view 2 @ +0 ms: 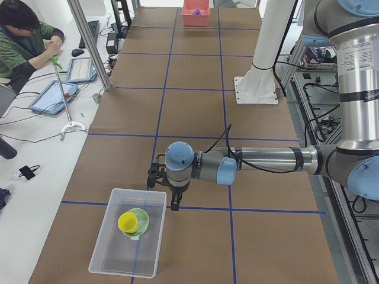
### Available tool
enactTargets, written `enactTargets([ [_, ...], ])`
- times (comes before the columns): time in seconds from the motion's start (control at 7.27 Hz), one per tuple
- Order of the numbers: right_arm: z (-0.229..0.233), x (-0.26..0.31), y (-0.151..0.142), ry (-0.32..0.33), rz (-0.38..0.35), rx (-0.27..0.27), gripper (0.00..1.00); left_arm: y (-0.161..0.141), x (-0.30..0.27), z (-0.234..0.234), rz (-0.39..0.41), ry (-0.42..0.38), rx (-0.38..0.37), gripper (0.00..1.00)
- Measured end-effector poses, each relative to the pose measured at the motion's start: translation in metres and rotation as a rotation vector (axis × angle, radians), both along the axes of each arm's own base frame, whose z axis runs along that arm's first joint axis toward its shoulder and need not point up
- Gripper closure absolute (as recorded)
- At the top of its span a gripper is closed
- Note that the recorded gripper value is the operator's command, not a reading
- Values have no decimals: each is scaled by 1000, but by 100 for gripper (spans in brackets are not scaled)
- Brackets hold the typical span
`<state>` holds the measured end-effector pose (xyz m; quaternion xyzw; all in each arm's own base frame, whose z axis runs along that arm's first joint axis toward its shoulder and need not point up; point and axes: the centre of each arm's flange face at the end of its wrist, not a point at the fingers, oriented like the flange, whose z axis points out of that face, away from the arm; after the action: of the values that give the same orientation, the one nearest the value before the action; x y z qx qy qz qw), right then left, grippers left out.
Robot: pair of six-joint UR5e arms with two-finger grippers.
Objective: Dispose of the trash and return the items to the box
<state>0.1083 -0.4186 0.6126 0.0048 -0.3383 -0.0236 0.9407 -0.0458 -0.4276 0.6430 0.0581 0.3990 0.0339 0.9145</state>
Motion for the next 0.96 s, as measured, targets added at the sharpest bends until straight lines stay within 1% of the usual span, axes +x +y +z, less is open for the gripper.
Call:
enactTargets([
  [0.14,-2,-1,2,-16,-4,15,0,0,0,0,0,0,-1,1],
  [0.41,-9,-2,1,-11,-8,66,0,0,0,0,0,0,-1,1],
  [0.55,-10,-1,0,-7,-8,81,0,0,0,0,0,0,-1,1],
  [0.96,-12,-1,1,-5,-8,91,0,0,0,0,0,0,0,1],
])
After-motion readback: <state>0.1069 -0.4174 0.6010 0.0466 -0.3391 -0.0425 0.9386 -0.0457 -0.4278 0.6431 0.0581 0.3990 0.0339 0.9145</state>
